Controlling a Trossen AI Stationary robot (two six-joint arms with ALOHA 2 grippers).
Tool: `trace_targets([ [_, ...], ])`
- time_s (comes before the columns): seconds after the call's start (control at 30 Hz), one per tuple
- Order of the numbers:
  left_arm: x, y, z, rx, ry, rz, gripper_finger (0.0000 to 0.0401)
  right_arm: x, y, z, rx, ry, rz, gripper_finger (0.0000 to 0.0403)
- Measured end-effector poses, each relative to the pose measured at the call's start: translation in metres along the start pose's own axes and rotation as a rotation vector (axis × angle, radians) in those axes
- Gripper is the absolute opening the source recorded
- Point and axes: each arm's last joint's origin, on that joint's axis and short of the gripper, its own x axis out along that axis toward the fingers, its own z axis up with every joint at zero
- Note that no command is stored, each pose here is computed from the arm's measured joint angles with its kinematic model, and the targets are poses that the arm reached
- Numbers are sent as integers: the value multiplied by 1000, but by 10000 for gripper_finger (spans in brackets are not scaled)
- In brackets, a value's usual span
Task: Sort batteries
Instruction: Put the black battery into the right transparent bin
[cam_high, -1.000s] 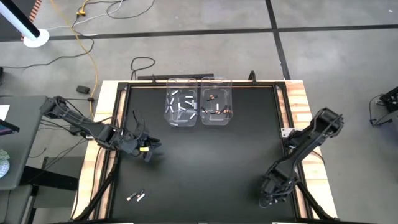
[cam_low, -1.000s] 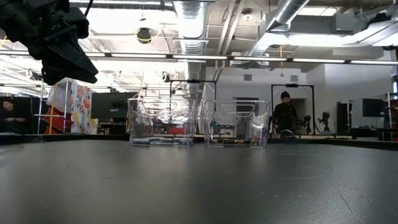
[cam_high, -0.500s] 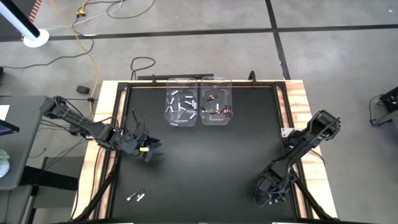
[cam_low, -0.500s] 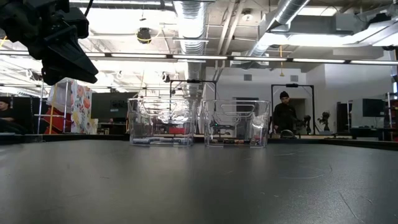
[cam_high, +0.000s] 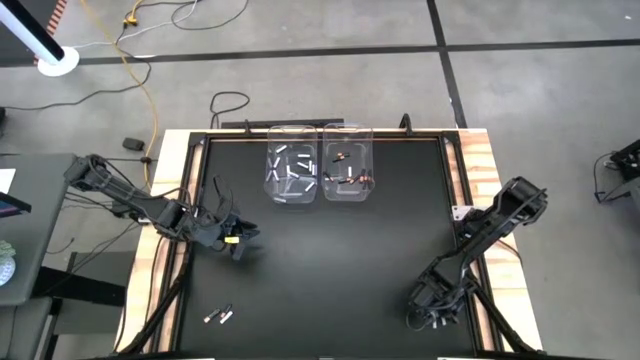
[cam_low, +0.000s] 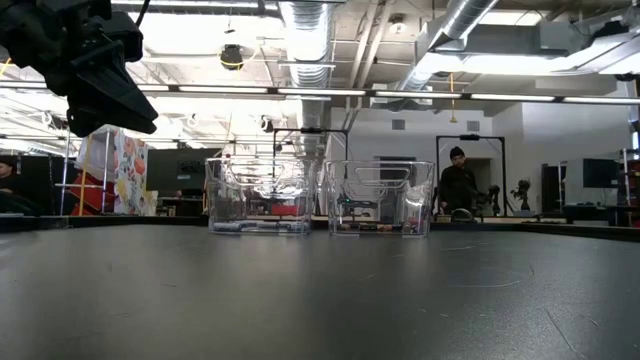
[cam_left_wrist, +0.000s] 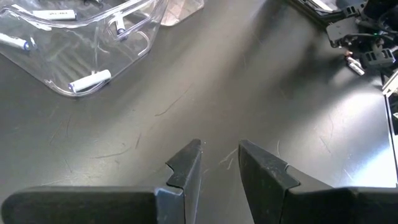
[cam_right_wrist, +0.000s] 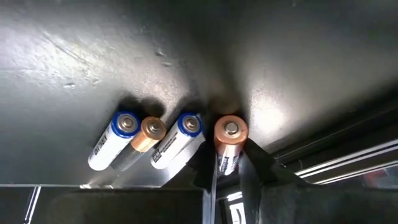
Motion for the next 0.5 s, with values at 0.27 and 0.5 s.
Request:
trace_targets([
  [0.27, 0, 0, 0, 1, 0, 0, 100, -9, 4, -5, 21, -53, -40, 50],
  [0.5, 0, 0, 0, 1, 0, 0, 100, -32, 3, -15, 68, -79, -30, 51],
])
